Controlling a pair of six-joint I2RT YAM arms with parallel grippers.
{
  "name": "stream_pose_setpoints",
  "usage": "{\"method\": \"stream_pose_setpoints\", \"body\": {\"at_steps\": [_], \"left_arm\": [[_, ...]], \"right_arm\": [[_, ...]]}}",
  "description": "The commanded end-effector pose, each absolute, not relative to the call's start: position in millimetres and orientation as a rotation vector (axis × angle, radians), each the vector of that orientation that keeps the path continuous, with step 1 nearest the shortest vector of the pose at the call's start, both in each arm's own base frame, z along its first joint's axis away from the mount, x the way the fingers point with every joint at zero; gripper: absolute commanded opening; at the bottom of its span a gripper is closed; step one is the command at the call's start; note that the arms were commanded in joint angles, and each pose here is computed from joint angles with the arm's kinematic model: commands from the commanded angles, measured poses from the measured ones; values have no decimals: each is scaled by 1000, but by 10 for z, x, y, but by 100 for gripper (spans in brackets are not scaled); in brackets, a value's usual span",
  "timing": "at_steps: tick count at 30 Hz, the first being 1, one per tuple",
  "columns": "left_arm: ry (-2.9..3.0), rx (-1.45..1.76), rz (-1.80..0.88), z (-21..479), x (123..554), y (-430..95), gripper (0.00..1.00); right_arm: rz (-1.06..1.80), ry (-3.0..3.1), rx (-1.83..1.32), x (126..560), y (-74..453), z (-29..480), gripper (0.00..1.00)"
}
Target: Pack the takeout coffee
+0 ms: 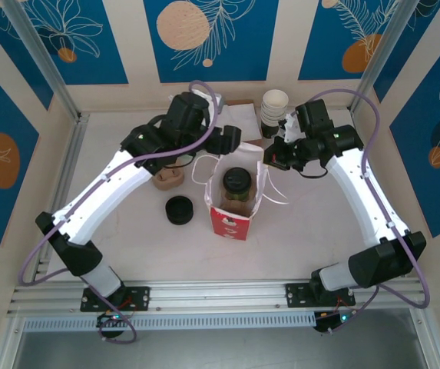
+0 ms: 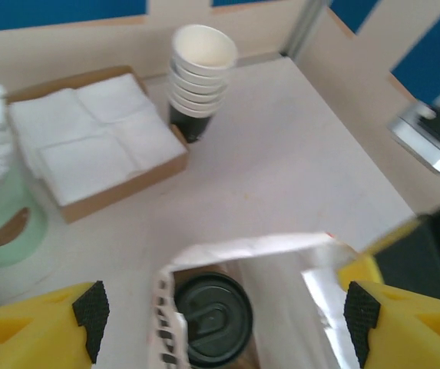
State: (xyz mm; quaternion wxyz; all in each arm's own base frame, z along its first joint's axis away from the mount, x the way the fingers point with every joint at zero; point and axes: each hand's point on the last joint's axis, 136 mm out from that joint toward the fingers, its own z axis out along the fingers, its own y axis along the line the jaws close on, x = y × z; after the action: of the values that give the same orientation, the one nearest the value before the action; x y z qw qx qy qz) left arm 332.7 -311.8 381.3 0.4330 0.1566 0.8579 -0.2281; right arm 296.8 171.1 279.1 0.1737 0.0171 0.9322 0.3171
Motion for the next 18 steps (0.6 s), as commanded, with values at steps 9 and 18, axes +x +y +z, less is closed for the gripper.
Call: {"method": "stream_pose_setpoints", "body": {"at_steps": [9,18], "left_arm": [[2188,226,-463,3707,3503,-2630,82],[2205,205,-443,3655,3566,-2544,82]], "right_arm": [[1100,2421,-206,2754,1865,3039,0],[1124,2387,-240,2724,1861,3047,0]]}}
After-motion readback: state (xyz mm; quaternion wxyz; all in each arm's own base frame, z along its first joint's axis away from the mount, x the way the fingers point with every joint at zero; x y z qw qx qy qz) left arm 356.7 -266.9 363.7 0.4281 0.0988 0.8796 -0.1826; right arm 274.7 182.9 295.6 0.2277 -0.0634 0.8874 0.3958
